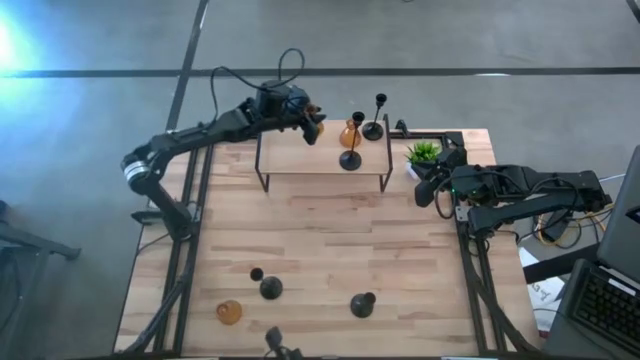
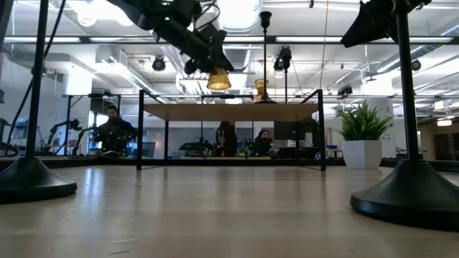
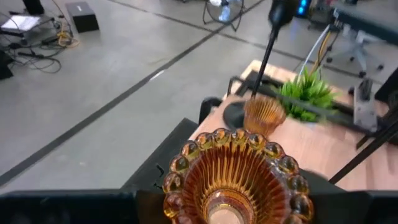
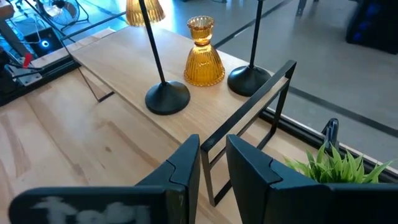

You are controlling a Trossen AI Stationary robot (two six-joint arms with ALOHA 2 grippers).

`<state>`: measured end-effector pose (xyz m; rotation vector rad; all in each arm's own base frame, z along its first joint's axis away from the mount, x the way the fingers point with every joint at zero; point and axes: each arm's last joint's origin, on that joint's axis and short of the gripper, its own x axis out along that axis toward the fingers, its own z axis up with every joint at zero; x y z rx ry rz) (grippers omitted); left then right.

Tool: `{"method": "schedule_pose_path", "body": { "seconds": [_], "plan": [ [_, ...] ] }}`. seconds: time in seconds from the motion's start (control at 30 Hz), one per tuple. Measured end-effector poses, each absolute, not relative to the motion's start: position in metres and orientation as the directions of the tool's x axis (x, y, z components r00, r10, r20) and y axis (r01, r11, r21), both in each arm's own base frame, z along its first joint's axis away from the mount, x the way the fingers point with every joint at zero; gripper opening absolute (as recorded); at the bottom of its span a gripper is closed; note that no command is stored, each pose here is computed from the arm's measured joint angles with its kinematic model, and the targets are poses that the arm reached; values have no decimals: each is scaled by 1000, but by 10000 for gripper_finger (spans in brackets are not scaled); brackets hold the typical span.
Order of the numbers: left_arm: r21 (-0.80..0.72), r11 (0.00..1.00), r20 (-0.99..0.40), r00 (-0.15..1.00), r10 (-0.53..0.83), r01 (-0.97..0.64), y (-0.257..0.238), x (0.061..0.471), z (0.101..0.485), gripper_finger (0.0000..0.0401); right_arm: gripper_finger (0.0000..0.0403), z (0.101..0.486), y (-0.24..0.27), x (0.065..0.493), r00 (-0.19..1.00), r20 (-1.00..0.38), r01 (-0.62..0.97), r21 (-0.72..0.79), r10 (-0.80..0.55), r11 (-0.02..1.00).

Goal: Pick & Place candle stick holders
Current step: Put the top yellow glass candle holder on the shelf

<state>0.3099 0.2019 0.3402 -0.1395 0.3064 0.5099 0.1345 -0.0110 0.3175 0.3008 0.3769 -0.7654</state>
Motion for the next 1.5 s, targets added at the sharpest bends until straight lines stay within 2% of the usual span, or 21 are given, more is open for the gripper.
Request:
{"method": "schedule_pose_path", "body": {
  "seconds": [0.5,0.83,1.03,1.5],
  "plan": [
    [-46,887,-379,829,410,-460,213,337,298,136,81,316,-11,134,656,-441,714,97,-613,694],
    [-71,928,-342,883,321,-365,173,333,276,136,76,315,-11,133,646,-456,716,82,-613,693],
    [-63,928,-311,891,331,-367,162,325,271,136,68,315,-11,133,646,-456,716,82,-613,693],
    [-18,916,-271,884,381,-400,170,329,267,136,84,315,-11,133,646,-456,716,86,-612,692]
  ]
}}
